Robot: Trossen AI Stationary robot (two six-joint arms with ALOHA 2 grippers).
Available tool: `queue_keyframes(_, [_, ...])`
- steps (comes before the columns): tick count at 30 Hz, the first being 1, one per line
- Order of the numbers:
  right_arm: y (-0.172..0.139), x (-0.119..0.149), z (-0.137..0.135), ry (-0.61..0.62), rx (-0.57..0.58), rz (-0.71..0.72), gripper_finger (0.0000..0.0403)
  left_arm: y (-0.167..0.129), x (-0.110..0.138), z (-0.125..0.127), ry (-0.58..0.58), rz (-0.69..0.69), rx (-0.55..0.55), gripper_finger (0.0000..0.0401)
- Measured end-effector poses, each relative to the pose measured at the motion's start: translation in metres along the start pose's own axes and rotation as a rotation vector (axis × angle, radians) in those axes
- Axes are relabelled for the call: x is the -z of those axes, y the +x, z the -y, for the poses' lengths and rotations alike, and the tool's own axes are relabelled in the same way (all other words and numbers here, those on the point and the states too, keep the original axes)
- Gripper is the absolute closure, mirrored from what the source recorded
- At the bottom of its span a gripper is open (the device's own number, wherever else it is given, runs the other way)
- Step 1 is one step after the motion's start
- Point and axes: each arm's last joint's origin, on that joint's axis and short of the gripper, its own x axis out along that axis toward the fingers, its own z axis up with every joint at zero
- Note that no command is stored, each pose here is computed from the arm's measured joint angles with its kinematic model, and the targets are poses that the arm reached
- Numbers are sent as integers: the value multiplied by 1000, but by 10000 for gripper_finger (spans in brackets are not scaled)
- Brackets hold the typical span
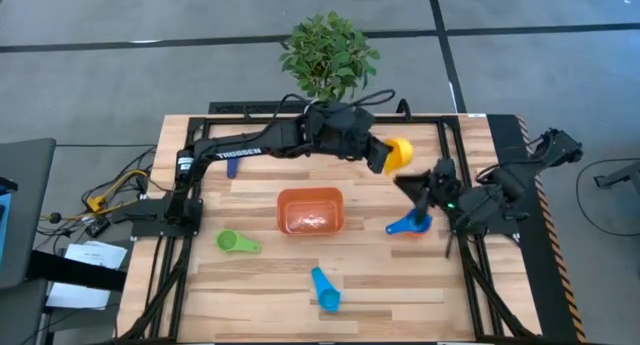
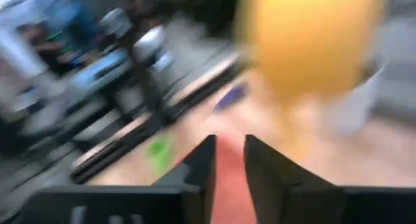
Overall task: Nest measuring cups in basket
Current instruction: Stack the yellow measuring cup on top of the blue measuring cup
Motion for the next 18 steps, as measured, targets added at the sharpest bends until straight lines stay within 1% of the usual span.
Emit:
queue_keyframes(3, [-11, 2, 14, 113, -94, -203, 263, 3, 3, -14, 74, -72, -54, 400])
queue_keyframes(5, [-20, 3, 27, 195, -116, -350, 246, 3, 6, -19, 94, -117, -84, 400])
queue_keyframes(7, [-28, 4, 39, 300, -90, -464, 236, 9, 14, -23, 94, -154, -100, 400])
queue_keyframes(9, [-36, 6, 51, 390, -31, -533, 232, 20, 25, -29, 81, -193, -108, 401])
queue_keyframes(11, [-42, 5, 62, 462, 16, -555, 232, 32, 37, -32, 42, -222, -108, 401])
queue_keyframes(13, [-48, 3, 71, 503, 33, -560, 237, 44, 48, -33, -1, -255, -96, 401])
queue_keyframes(16, [-55, -1, 81, 527, 43, -564, 249, 61, 65, -34, -49, -299, -81, 401])
queue_keyframes(18, [-57, -4, 84, 532, 48, -555, 259, 71, 73, -33, -71, -295, -67, 401])
